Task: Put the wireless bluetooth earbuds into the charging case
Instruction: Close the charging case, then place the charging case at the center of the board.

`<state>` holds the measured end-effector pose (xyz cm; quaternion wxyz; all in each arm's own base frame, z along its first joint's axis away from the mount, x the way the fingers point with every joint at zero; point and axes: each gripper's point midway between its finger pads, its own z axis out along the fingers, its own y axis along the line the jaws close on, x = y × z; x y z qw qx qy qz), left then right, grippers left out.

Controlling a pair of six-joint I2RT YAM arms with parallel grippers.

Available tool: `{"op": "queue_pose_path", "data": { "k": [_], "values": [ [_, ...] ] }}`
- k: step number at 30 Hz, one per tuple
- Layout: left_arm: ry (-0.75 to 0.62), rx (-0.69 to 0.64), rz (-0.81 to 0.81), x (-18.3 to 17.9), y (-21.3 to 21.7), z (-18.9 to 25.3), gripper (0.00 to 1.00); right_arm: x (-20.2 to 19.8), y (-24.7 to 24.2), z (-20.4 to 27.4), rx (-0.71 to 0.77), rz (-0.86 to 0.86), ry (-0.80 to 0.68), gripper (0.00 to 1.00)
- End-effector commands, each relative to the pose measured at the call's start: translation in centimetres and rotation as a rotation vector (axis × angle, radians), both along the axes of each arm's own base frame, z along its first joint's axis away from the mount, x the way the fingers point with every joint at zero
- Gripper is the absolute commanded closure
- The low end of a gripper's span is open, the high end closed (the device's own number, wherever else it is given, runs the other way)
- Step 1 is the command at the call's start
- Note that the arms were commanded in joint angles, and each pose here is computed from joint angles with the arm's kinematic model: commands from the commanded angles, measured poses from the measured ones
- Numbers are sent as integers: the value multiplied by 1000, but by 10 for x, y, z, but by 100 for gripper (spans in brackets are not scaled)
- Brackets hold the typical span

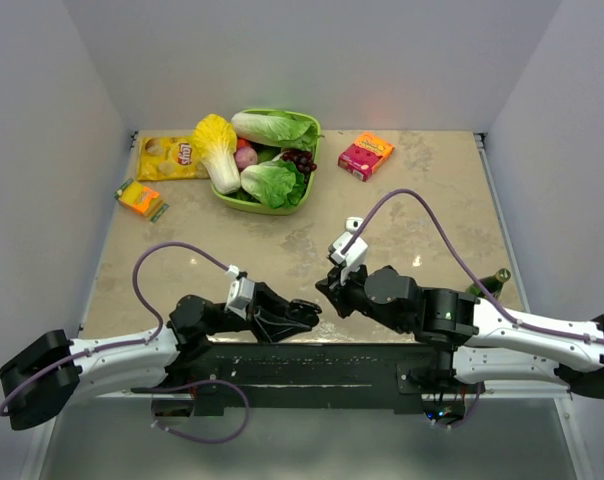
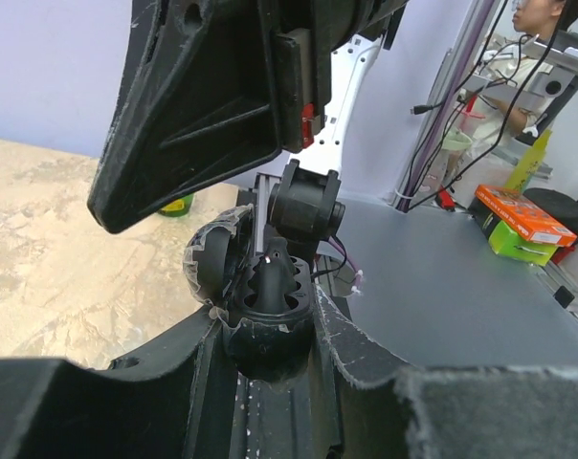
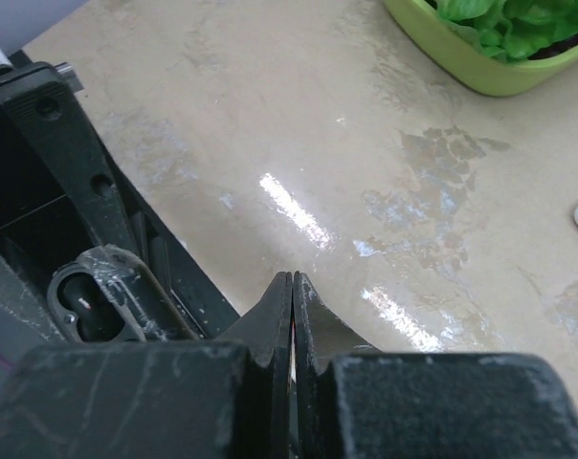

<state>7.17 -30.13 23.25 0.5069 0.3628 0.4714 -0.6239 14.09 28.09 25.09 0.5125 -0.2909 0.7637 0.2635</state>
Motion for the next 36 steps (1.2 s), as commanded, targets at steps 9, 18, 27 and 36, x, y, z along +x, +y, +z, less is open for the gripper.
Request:
{"op": "queue_pose_path", "data": {
  "k": [9, 18, 27, 36],
  "values": [
    [-67, -65, 21, 1, 2, 19, 100, -28, 29, 18, 60, 240, -22, 100],
    [-58, -56, 44, 6, 1, 17, 100, -36, 27, 21, 97, 280, -23, 100],
    [-9, -37, 102, 18, 0, 11, 100, 3, -8, 22, 123, -32, -36, 88],
    [439, 288, 553, 135, -15, -87, 100, 34, -54, -13, 108, -351, -45, 40]
  ]
}}
